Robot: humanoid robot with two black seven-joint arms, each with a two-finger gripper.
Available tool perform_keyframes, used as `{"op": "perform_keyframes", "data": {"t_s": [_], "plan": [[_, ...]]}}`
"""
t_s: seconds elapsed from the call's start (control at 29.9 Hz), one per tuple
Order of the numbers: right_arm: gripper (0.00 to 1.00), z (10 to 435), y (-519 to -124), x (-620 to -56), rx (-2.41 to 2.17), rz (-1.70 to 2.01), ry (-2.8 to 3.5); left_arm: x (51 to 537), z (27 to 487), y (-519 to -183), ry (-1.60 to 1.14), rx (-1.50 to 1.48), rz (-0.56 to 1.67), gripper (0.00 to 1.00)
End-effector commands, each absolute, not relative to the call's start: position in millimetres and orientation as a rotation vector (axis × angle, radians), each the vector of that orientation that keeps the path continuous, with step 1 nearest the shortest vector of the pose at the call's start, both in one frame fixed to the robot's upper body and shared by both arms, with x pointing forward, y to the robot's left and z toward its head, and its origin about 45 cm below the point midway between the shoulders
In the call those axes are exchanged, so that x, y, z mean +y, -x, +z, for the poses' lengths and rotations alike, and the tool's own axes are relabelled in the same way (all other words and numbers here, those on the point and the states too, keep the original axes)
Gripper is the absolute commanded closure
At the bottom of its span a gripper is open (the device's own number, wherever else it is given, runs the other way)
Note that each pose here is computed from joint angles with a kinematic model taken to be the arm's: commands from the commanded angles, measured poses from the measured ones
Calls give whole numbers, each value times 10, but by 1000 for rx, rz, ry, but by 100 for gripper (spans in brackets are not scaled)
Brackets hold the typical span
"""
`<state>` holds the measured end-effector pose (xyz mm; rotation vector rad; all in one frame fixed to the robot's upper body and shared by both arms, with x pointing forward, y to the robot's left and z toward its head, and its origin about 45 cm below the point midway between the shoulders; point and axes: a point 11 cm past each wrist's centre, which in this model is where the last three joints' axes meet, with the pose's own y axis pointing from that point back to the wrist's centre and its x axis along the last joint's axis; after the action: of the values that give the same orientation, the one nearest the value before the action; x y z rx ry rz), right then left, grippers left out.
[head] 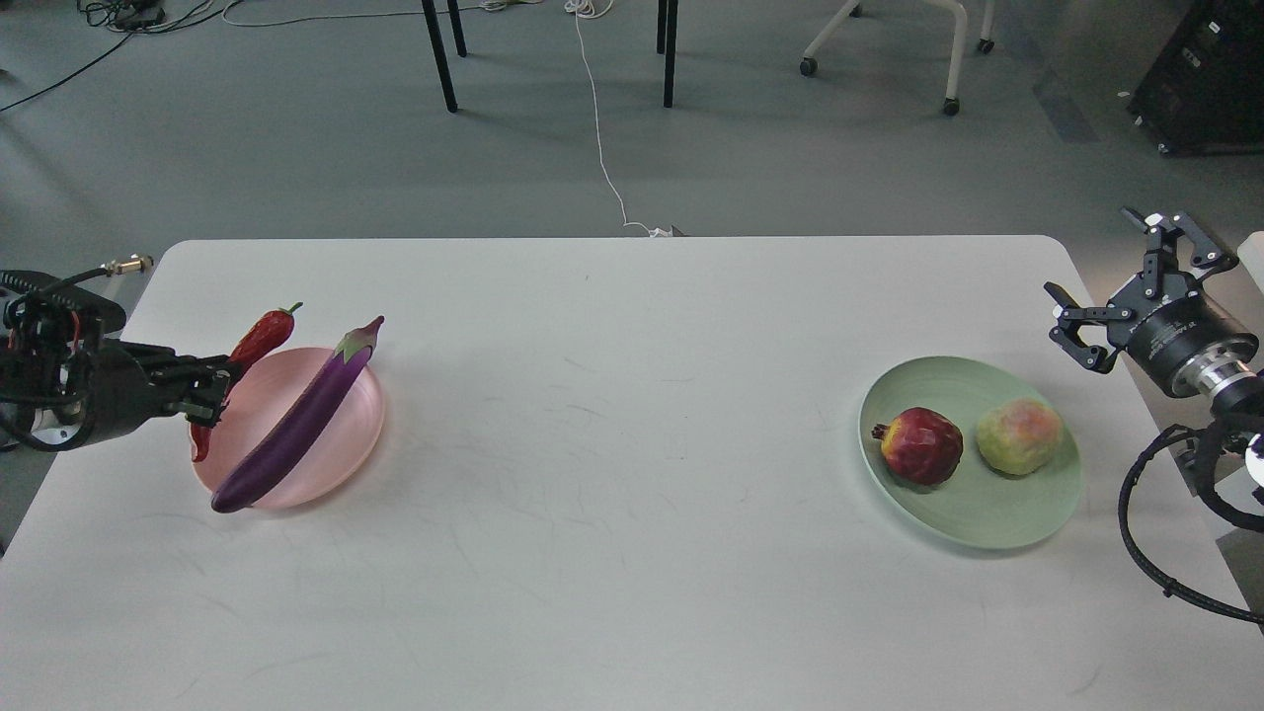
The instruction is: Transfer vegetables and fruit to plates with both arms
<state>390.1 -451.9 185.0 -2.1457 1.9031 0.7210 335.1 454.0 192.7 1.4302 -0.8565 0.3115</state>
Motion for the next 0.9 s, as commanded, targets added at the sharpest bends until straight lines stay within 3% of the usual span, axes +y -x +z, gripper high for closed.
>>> {"op": "perform_keyframes", "data": {"t_s": [0.0,0.1,0.3,0.44,0.5,0.57,0.6,0.87], "plan": [[0,1851,-3898,-4527,1905,720,2145,4620,1836,-3354,-1451,-826,327,80],[0,1849,-3892,-4535,1908,720,2144,4565,1803,-3376,-1442,-828,326,60],[0,1868,-3885,-4569,1916,713,2143,4535,1788,-3380,-1431,-828,325,56],[0,1872,-3897,-4553,1910,712,2144,4394,1846,-3496,-1370,-823,381,46],[0,1898,-3921,-4547,1907,705,2144,4325,1995,-3622,-1299,-802,482,32],[0,1918,-3943,-4589,1922,691,2131,4226,2219,-3792,-1165,-763,649,9],[0,1934,-3955,-4638,1940,679,2120,4145,2314,-3875,-1071,-727,743,4],[0,2178,-4119,-4787,1947,592,2007,3793,2797,-4230,-569,-421,1072,2]]}}
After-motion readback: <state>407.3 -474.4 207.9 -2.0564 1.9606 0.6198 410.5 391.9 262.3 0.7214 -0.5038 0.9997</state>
